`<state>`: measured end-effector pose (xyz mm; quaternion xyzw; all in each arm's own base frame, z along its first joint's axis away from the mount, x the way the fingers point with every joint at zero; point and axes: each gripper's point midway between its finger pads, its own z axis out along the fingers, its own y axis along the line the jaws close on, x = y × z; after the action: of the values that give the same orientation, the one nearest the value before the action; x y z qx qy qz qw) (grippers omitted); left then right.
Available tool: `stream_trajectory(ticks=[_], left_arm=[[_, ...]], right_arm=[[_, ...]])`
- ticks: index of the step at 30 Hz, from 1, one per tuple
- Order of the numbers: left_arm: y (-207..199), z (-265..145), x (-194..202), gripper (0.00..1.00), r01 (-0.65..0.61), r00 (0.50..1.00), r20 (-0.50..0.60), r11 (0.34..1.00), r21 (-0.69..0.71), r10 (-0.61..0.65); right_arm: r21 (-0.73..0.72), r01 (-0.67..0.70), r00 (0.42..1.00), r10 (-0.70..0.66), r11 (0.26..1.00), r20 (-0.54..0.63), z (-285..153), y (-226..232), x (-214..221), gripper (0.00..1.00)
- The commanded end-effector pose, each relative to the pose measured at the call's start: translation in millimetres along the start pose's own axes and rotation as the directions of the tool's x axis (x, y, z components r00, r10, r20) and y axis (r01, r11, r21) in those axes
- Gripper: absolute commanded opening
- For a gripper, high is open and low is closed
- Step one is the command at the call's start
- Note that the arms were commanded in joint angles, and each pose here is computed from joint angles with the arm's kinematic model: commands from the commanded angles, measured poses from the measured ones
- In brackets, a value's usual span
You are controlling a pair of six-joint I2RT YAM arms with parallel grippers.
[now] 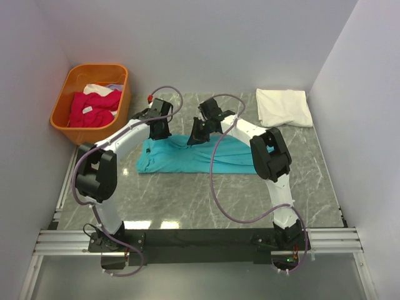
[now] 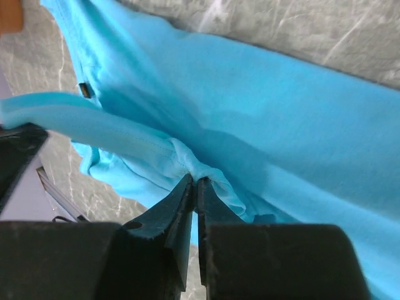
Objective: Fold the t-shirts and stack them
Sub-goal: Fold the tshirt
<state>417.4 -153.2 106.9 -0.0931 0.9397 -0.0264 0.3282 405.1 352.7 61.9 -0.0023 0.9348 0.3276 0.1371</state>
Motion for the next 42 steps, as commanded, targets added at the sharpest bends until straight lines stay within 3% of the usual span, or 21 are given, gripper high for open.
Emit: stream_trajectory(ticks=[1,5,8,14,15,18,22,27,31,35,42], left_arm=[[-4.6,15.0,7.9,0.01,0.085,0.996,-0.019,0.995,0.041,-0.085],[-5.1,21.4,21.9,0.01,0.135,0.99,-0.041,0.989,0.06,-0.133],[-4.0,19.7,24.4,0.07,0.159,0.987,-0.034,0.985,0.066,-0.157],[9.0,-21.6,2.0,0.51,0.201,0.975,0.081,0.977,0.072,-0.207],[14.0,-38.0,-5.3,0.67,0.213,0.968,0.117,0.974,0.077,-0.221],[33.8,-60.8,6.4,0.84,0.24,0.96,0.136,0.97,0.049,-0.244],[61.8,-70.3,52.9,0.89,0.276,0.958,0.084,0.961,-0.005,-0.274],[92.5,-72.7,97.5,0.88,0.349,0.935,0.091,0.936,-0.045,-0.344],[104.9,-67.0,106.9,0.83,0.484,0.87,0.135,0.874,-0.04,-0.475],[105.4,-59.2,108.0,0.83,0.559,0.82,0.153,0.829,-0.01,-0.551],[116.7,-39.2,119.6,0.74,0.599,0.796,0.158,0.798,-0.068,-0.584]], right_arm=[[-0.037,0.041,0.998,-0.04,0.998,0.047,1.3,8.2,-17.6,0.14],[-0.031,0.057,0.997,-0.056,0.998,0.045,5.0,3.2,-15.6,0.26],[-0.008,0.073,0.995,-0.072,0.997,0.073,-1.3,-0.6,-17.6,0.35],[0.124,0.166,0.963,-0.188,0.978,0.192,-49.6,-8.0,-30.4,0.48],[0.153,0.164,0.959,-0.194,0.974,0.207,-58.9,-14.6,-33.7,0.51],[0.246,0.147,0.947,-0.208,0.958,0.245,-89.9,-40.5,-30.8,0.53],[0.323,0.044,0.939,-0.149,0.945,0.309,-139.0,-91.4,-17.4,0.57],[0.367,-0.138,0.921,-0.018,0.92,0.39,-176.1,-152.8,13.6,0.61],[0.284,-0.332,0.837,0.142,0.899,0.529,-209.7,-185.5,28.1,0.66],[0.191,-0.506,0.714,0.284,0.841,0.64,-239.0,-226.8,38.2,0.68],[0.058,-0.645,0.563,0.422,0.762,0.711,-253.0,-262.3,57.1,0.66]])
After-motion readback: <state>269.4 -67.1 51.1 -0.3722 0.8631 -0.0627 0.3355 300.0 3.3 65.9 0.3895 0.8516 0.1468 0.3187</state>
